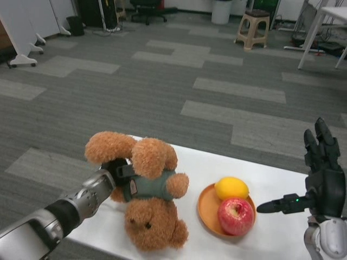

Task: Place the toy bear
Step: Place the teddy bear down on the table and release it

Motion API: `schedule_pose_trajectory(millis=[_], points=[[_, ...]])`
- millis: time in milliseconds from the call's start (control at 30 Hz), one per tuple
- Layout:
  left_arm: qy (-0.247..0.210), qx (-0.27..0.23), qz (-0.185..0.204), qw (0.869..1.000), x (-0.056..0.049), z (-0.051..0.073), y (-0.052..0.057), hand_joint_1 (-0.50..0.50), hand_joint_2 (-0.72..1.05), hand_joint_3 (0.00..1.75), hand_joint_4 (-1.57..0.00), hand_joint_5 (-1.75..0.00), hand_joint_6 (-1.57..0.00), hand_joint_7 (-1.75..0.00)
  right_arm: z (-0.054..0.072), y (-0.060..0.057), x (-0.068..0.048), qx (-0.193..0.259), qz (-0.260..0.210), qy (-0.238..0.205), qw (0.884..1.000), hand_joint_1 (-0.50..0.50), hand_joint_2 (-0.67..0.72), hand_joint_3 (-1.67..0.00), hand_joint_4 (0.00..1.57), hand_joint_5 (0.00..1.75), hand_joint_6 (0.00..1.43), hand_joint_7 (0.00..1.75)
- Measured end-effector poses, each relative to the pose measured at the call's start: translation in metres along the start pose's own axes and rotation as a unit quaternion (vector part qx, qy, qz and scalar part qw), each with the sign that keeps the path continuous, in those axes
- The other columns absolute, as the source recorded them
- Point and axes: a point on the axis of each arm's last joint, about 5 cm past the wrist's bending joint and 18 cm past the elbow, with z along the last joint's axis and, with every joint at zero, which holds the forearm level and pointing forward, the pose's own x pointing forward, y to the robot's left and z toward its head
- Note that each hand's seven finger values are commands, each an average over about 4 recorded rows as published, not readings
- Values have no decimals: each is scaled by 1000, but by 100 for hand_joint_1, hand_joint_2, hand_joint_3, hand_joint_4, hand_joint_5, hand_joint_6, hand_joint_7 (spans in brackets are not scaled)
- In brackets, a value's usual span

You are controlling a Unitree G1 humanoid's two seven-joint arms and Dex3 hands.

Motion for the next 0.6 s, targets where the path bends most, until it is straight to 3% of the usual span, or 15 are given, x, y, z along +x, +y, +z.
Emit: schedule_pose_trajectory(millis=[100, 200, 267, 333, 467, 533, 600], points=[[-1, -5, 10, 1000, 4, -3, -2, 50, 85, 9, -151, -175, -76, -164, -2, 1, -2, 1, -2, 5, 1000, -33, 28, 0, 0, 17, 0, 7], [-1, -5, 10, 1000, 6, -2, -4, 50, 96, 9, -113, -175, -30, -145, -3, 2, -2, 2, -3, 8, 1000, -33, 28, 0, 0, 19, 0, 7], [0, -7, 10, 1000, 7, -2, -5, 50, 91, 9, -58, -175, -7, -112, -3, 2, -3, 3, -4, 9, 1000, -33, 28, 0, 0, 19, 0, 7], [1, -11, 11, 1000, 7, -3, -6, 50, 91, 9, -13, -175, 0, -80, -3, 3, -3, 3, -4, 9, 1000, -33, 28, 0, 0, 19, 0, 7], [2, -12, 12, 1000, 7, -3, -6, 50, 98, 9, 0, -139, 0, -44, -3, 2, -3, 4, -6, 9, 1000, -33, 28, 0, 0, 19, 0, 7], [3, -11, 12, 1000, 7, -3, -6, 46, 98, 9, 0, -128, 0, -42, -4, 2, -3, 3, -5, 10, 1000, -33, 28, 0, 0, 19, 0, 7], [3, -10, 13, 1000, 7, -3, -7, 30, 100, 9, 0, -113, 0, -35, -4, 2, -4, 2, -5, 13, 1000, -33, 28, 0, 0, 19, 0, 7]])
